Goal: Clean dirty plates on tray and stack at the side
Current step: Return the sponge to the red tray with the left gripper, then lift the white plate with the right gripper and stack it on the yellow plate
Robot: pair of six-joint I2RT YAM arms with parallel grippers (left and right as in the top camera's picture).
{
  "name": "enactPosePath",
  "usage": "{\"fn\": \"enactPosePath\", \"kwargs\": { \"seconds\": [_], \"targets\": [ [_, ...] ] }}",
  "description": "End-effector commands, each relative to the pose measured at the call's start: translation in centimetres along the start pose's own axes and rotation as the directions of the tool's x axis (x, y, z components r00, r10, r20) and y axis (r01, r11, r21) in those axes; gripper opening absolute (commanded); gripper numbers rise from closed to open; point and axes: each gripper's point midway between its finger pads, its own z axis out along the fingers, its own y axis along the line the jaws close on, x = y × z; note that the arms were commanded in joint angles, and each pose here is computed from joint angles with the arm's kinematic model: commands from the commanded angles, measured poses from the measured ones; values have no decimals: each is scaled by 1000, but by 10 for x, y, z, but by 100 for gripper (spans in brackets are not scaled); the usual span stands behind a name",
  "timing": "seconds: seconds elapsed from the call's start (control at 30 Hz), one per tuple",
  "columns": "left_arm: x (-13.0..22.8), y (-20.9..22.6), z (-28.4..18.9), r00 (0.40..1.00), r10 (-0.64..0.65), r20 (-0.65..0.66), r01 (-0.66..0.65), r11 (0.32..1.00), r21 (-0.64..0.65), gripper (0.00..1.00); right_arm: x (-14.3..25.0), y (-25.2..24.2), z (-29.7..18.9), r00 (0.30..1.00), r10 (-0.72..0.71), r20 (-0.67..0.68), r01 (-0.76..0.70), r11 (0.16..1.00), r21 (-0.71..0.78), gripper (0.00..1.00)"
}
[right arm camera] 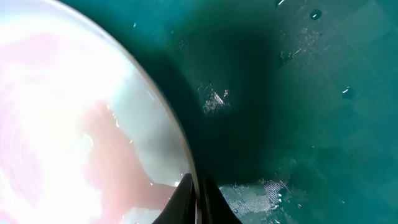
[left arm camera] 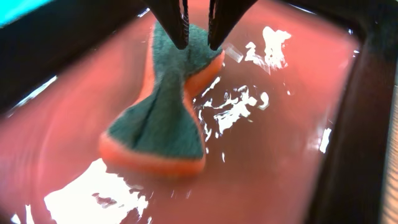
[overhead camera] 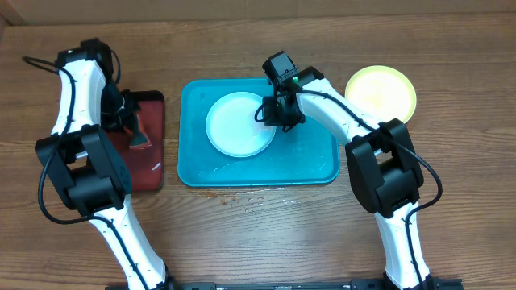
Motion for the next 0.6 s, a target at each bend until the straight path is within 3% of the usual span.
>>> {"fn": "enactPosePath", "kwargs": {
  "seconds": [0.0,0.07,0.13,0.17,0.2,0.4,0.57],
  "targets": [
    [-13,-3,-15,998,-27,50,25,999,36,17,-22,3,-27,995,-65,81,63,997,34,4],
    [-14,-3,-15,998,-28,53,26,999,38,34,-31,-4,-46,988,-89,124,76,992,105,4],
    [-13,-5,-15,998,-27,48,25,998,50,66,-40,-11,-69,978,-113,177,76,977,199,4],
    [-11,-8,-15,999,-26,42,23,998,64,86,-44,-13,-79,971,-124,205,73,968,240,4],
    [-10,-11,-15,999,-25,37,22,997,78,100,-48,-14,-90,963,-137,234,69,958,277,4],
    [-7,-20,-16,1000,-20,17,18,992,127,100,-64,4,-149,875,-345,341,156,866,475,4],
    [-6,-22,-16,1000,-16,17,14,992,125,100,-66,23,-185,785,-513,347,185,729,659,4]
  ]
}}
